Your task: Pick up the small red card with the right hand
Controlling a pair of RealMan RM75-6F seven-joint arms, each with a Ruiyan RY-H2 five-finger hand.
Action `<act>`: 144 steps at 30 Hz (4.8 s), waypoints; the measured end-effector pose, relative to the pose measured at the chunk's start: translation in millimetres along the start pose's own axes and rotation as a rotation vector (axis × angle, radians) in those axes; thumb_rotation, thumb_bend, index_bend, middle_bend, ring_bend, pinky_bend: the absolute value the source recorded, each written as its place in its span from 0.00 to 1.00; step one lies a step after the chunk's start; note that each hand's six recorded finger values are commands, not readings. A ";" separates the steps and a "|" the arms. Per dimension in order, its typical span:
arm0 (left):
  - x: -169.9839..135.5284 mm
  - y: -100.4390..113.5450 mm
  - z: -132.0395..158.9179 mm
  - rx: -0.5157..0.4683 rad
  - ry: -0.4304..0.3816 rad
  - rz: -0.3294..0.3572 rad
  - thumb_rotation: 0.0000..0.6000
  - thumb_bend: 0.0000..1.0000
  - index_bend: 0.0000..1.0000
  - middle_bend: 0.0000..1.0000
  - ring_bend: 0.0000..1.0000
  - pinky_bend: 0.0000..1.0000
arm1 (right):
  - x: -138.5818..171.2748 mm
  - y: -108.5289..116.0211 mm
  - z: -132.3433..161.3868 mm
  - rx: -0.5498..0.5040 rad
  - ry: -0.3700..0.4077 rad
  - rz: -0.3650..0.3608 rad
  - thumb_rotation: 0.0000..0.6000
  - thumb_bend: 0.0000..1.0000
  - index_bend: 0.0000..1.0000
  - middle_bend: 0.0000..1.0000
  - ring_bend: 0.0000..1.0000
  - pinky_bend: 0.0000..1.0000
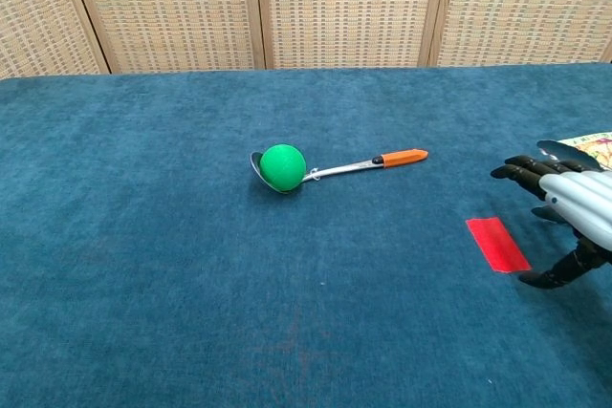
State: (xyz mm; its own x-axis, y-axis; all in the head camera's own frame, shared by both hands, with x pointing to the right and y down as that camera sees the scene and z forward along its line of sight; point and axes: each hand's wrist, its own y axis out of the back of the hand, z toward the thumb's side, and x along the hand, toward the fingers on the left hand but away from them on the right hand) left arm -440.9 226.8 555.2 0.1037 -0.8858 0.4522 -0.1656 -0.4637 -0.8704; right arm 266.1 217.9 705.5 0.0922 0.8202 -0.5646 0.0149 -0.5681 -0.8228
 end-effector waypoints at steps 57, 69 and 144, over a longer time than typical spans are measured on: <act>1.1 -2.7 -0.1 -0.004 -0.004 -0.009 1.00 0.21 0.00 0.00 0.00 0.00 | -27.5 37.1 14.6 0.022 0.024 -0.062 1.00 0.22 0.05 0.00 0.00 0.00; -1.3 -4.1 6.7 -0.003 -0.027 -0.015 1.00 0.21 0.00 0.00 0.00 0.00 | 11.1 24.0 -2.9 -0.016 0.003 -0.048 1.00 0.21 0.05 0.00 0.00 0.00; 0.7 -7.7 7.5 -0.016 -0.033 -0.033 1.00 0.21 0.00 0.00 0.00 0.00 | -23.7 -13.5 -0.6 -0.017 -0.021 -0.017 1.00 0.26 0.47 0.00 0.00 0.00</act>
State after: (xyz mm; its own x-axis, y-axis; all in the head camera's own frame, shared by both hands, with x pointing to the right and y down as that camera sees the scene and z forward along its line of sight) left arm -432.2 229.8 560.8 0.1413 -0.8693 0.4736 -0.1769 -0.4929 -0.8519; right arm 264.3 206.2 730.0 0.0708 0.8308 -0.5520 0.0334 -0.5551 -0.8311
